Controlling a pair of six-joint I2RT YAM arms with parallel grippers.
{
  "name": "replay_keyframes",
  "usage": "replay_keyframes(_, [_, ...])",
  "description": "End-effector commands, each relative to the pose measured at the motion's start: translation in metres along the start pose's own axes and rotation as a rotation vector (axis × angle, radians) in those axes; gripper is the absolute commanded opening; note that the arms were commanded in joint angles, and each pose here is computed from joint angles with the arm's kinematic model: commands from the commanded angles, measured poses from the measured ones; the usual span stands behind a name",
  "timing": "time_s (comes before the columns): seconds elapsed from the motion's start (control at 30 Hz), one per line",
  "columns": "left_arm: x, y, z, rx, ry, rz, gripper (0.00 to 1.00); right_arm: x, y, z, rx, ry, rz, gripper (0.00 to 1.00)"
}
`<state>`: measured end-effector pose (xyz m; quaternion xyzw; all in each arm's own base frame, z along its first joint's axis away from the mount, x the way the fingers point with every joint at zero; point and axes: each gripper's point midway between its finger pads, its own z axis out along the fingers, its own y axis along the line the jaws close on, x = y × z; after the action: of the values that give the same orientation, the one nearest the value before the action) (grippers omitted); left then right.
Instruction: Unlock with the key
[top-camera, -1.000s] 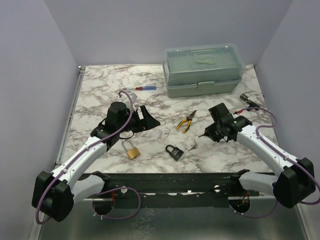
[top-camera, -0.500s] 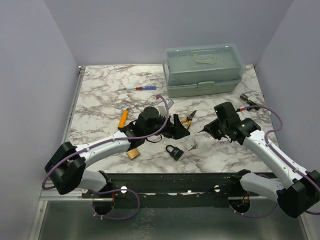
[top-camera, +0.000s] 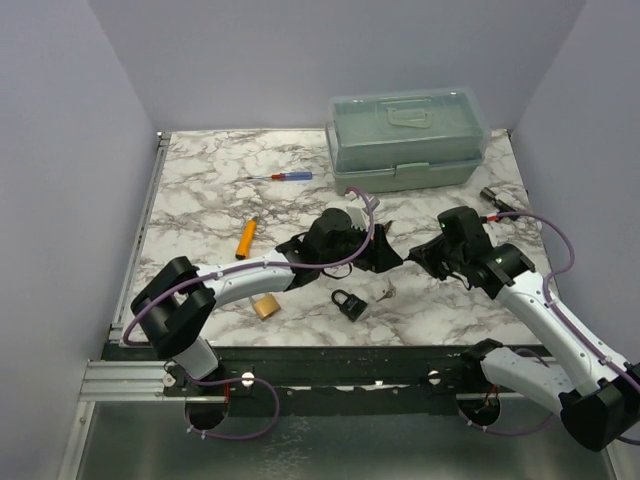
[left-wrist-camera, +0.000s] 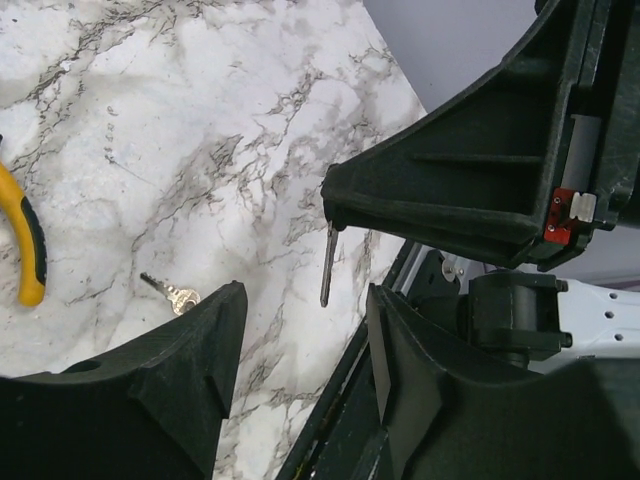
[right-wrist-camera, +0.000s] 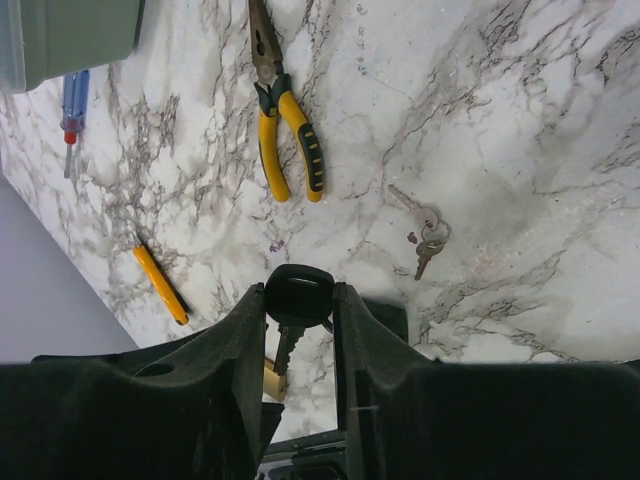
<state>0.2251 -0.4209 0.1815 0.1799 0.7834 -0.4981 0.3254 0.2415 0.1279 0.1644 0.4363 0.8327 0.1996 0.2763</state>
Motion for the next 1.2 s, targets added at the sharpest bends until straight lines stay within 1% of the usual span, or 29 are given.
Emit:
replay_keyframes(0.0, [-0.013,-0.013,0.010,0.042,-0.037,0.038,0.54,0.001,0.000,-0.007,-0.012,0.016,-0.008,0.00])
replay_keyframes(0.17, [-0.011,-0.017,0.016,0.062,-0.028,0.039,0.46,0.001,0.002,-0.008,-0.022,0.018,-0.011,0.00])
replay_keyframes(0.37, [-0.007,-0.017,0.018,0.072,-0.010,0.038,0.43,0.000,0.004,-0.010,-0.032,0.014,-0.013,0.00])
replay_keyframes(0.5, [-0.004,-0.017,0.018,0.075,-0.002,0.037,0.37,0.000,0.004,-0.011,-0.037,0.016,-0.012,0.00])
replay_keyframes(0.6, [-0.005,-0.020,0.019,0.089,0.001,0.035,0.24,0.001,0.005,-0.011,-0.041,0.020,-0.012,0.00])
replay_keyframes(0.7, [-0.003,-0.022,0.021,0.107,0.016,0.037,0.04,0.001,0.005,-0.011,-0.044,0.024,-0.011,0.00])
replay_keyframes(0.73, [-0.002,-0.023,0.021,0.111,0.020,0.038,0.00,0.001,0.006,-0.011,-0.048,0.024,-0.011,0.00])
replay_keyframes(0.9, [-0.004,-0.027,0.018,0.121,0.015,0.040,0.00,-0.001,0.011,-0.015,-0.086,0.016,-0.012,0.01])
replay_keyframes(0.93, [-0.006,-0.028,0.017,0.123,0.008,0.045,0.00,-0.001,0.012,-0.016,-0.093,0.012,-0.016,0.07])
replay_keyframes(0.97, [-0.008,-0.029,0.014,0.121,0.001,0.051,0.00,-0.002,0.014,-0.018,-0.104,0.008,-0.021,0.21])
replay_keyframes(1.0, [-0.010,-0.030,0.011,0.120,-0.008,0.060,0.00,-0.004,0.016,-0.020,-0.117,0.000,-0.029,0.36])
replay_keyframes(1.07, [-0.015,-0.030,0.005,0.108,-0.030,0.084,0.00,-0.007,0.020,-0.025,-0.151,-0.014,-0.054,0.59])
replay_keyframes(1.1, [-0.016,-0.030,0.001,0.099,-0.041,0.097,0.00,-0.009,0.022,-0.028,-0.170,-0.023,-0.069,0.68])
replay_keyframes(1.13, [-0.018,-0.028,-0.002,0.087,-0.048,0.114,0.00,-0.010,0.025,-0.031,-0.192,-0.031,-0.088,0.74])
replay_keyframes(1.17, [-0.019,-0.027,-0.006,0.075,-0.054,0.133,0.00,-0.012,0.029,-0.036,-0.224,-0.039,-0.110,0.78])
